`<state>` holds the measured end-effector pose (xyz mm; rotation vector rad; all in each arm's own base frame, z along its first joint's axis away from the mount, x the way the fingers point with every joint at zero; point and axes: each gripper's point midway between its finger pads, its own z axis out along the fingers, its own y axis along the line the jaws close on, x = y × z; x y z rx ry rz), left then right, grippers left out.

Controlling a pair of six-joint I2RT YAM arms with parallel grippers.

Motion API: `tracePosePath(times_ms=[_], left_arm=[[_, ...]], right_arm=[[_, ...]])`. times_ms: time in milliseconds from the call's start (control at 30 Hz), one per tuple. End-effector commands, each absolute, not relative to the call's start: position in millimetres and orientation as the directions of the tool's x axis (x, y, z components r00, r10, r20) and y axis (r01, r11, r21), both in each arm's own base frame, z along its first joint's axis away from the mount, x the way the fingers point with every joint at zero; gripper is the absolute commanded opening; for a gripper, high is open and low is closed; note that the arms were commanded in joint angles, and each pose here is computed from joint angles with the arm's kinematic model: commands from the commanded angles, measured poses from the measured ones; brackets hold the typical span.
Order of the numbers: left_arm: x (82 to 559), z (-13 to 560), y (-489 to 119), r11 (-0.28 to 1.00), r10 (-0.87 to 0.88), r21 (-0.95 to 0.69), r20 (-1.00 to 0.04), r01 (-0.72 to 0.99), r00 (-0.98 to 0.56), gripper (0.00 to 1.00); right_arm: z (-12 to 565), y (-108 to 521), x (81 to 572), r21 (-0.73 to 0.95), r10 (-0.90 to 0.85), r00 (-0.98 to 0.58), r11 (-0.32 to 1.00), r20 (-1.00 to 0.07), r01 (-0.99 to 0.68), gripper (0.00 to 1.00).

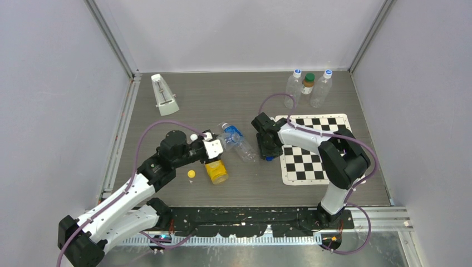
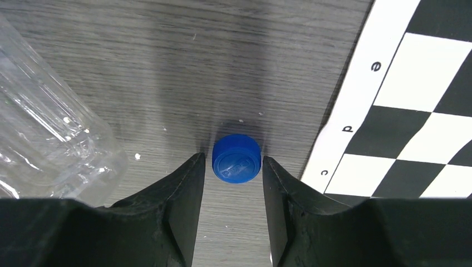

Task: Screw on the bottle caps
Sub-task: Screw the bottle cap onto the plastic bottle.

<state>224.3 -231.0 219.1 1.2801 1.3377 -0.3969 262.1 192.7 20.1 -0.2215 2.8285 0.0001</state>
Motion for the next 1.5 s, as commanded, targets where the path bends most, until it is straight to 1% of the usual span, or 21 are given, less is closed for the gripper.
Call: tracePosePath(times_ms=[0, 67, 233, 467, 500, 533, 800, 967, 1067, 1267, 1467], left_arm=[[226.6, 228.1, -233.8, 0.341, 0.416, 0.48, -0.848, 0.808, 0.328, 0.41], [226.3, 227.9, -234.0, 0.34, 0.416, 0.48, -0.848, 0.808, 0.329, 0.41], [224.8, 228.1, -235.0, 0.334, 0.414, 0.48, -0.848, 0.811, 0.331, 0.4], [223.7, 226.8, -235.4, 0.329, 0.416, 0.48, -0.847, 0.813, 0.331, 0.4], [223.7, 226.7, -235.3, 0.329, 0.417, 0.48, -0.846, 0.813, 0.331, 0.4], [223.4, 226.7, -235.7, 0.327, 0.417, 0.48, -0.846, 0.814, 0.332, 0.4], [221.4, 224.8, -237.5, 0.314, 0.418, 0.484, -0.843, 0.817, 0.338, 0.4], [220.4, 223.0, -238.7, 0.305, 0.42, 0.483, -0.842, 0.821, 0.339, 0.4], [219.7, 221.6, -239.2, 0.301, 0.421, 0.481, -0.842, 0.824, 0.337, 0.4], [219.0, 220.8, -239.9, 0.295, 0.423, 0.481, -0.841, 0.826, 0.338, 0.4], [217.8, 218.4, -241.0, 0.287, 0.426, 0.477, -0.84, 0.831, 0.335, 0.4]], right_arm=[[29.1, 197.8, 280.2, -0.018, -0.14, -0.927, 0.99, -0.349, -0.142, 0.48], [29.0, 197.6, 280.6, -0.016, -0.138, -0.927, 0.99, -0.349, -0.141, 0.48], [29.6, 197.4, 280.5, -0.009, -0.133, -0.928, 0.99, -0.349, -0.138, 0.42], [28.5, 197.1, 280.5, 0.007, -0.116, -0.931, 0.992, -0.346, -0.126, 0.42], [27.7, 197.6, 280.1, 0.01, -0.114, -0.932, 0.992, -0.343, -0.125, 0.4], [27.2, 197.5, 280.1, 0.012, -0.113, -0.933, 0.992, -0.343, -0.125, 0.36], [41.1, 196.6, 278.7, 0.036, -0.11, -0.925, 0.991, -0.364, -0.132, 0.2], [57.1, 196.6, 276.6, 0.056, -0.125, -0.911, 0.986, -0.393, -0.159, 0.15], [58.4, 196.9, 274.0, 0.06, -0.14, -0.911, 0.982, -0.388, -0.177, 0.14], [39.5, 195.4, 260.0, 0.059, -0.166, -0.937, 0.979, -0.306, -0.193, 0.14], [24.8, 193.0, 252.7, 0.055, -0.17, -0.949, 0.98, -0.264, -0.19, 0.17]])
